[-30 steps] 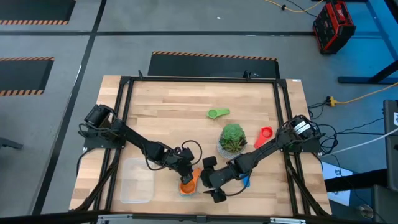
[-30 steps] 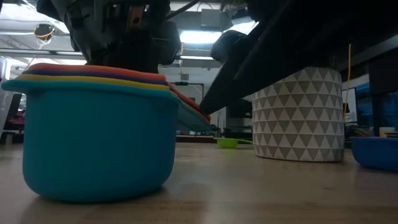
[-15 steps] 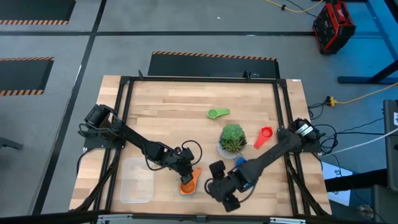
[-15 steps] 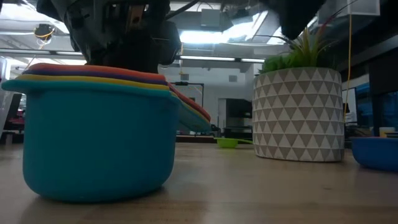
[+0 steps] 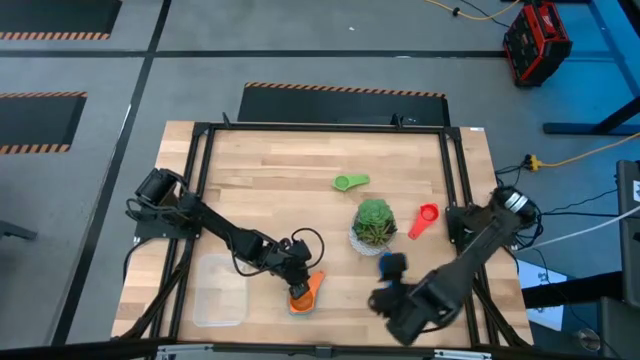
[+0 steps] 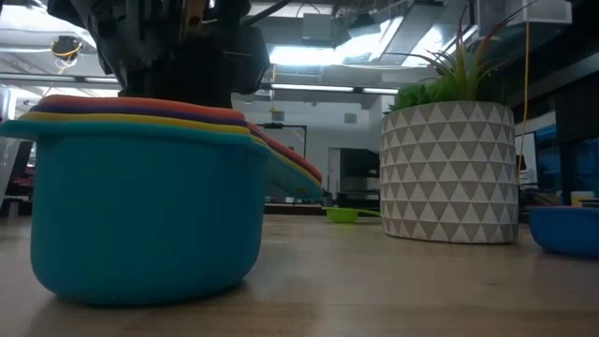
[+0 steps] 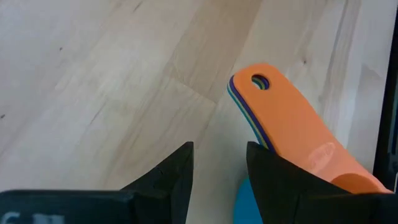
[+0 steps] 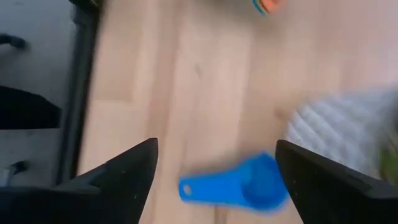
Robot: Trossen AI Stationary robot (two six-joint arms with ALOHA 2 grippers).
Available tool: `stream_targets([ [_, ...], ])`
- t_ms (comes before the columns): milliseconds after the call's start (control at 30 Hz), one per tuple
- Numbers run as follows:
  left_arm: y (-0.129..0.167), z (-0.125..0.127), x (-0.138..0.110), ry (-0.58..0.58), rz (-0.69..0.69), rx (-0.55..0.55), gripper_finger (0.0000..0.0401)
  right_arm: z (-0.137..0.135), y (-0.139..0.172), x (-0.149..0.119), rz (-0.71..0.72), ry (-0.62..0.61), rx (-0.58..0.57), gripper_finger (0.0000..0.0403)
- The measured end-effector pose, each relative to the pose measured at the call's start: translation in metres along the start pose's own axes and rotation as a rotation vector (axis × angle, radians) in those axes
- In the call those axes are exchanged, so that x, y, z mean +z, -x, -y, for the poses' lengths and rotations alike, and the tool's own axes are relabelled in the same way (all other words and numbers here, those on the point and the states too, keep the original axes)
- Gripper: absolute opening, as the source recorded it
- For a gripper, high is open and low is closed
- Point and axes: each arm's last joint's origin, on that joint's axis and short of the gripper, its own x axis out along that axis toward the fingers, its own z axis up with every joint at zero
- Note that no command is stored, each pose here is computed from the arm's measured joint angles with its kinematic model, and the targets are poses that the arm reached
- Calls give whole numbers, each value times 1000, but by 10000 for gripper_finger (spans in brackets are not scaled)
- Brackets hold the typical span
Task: Nest measuring cups in basket
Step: Stack the blue measuring cup on top of the orange measuring cup
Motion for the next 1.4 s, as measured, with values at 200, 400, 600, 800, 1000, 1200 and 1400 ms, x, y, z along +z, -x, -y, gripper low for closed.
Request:
stream_targets([
  [200,0,0,0,-1,-1,-1,141,20,14,-42,-19,-142,43,328],
  [400,0,0,0,0,0,-1,141,47,-1,-78,19,-249,94,328],
  [600,0,0,0,0,0,-1,141,84,-25,-111,-27,-326,39,328],
  [800,0,0,0,0,0,-1,141,104,-55,-121,24,-494,93,328],
  [1000,0,0,0,0,1,-2,141,115,-73,-130,8,-538,67,328],
  [1200,0,0,0,0,1,-2,141,116,-84,-133,37,-572,98,328],
  [1400,0,0,0,1,1,-1,141,114,-93,-135,96,-586,153,328],
])
